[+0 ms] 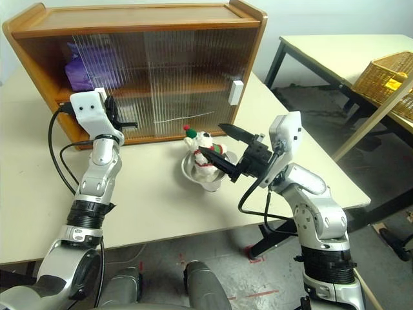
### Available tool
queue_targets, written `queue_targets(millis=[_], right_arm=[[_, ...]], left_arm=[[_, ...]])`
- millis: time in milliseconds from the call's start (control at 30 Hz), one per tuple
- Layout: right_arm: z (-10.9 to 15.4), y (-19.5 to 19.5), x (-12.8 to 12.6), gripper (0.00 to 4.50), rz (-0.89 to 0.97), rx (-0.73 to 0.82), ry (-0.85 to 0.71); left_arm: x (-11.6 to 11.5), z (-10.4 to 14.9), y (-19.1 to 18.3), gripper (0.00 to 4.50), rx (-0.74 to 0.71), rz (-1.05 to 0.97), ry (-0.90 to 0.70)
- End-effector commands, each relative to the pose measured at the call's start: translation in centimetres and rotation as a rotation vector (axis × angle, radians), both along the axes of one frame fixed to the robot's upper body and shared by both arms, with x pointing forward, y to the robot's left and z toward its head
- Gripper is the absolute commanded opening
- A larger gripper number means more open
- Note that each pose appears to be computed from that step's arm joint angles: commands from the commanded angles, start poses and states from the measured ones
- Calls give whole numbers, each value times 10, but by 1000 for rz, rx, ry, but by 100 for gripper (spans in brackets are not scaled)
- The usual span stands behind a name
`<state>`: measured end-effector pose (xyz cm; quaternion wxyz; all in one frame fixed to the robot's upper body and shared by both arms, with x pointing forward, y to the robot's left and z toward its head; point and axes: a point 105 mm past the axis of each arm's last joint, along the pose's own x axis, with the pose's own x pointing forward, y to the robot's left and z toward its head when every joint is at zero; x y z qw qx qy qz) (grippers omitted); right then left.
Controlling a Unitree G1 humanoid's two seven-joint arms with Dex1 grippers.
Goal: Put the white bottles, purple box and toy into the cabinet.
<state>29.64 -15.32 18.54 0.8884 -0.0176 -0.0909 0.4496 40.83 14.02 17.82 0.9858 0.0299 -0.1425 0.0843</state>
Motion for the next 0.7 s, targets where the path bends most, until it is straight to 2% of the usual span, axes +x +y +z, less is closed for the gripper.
queue_targets(millis=[33,700], right_arm=[[-2,4,1,450,19,-12,-2],[-4,10,3,450,49,-10,-1]], left_arm=[[-3,-2,13,2,-3,43,5],[-13,-18,62,2,37,134,37]])
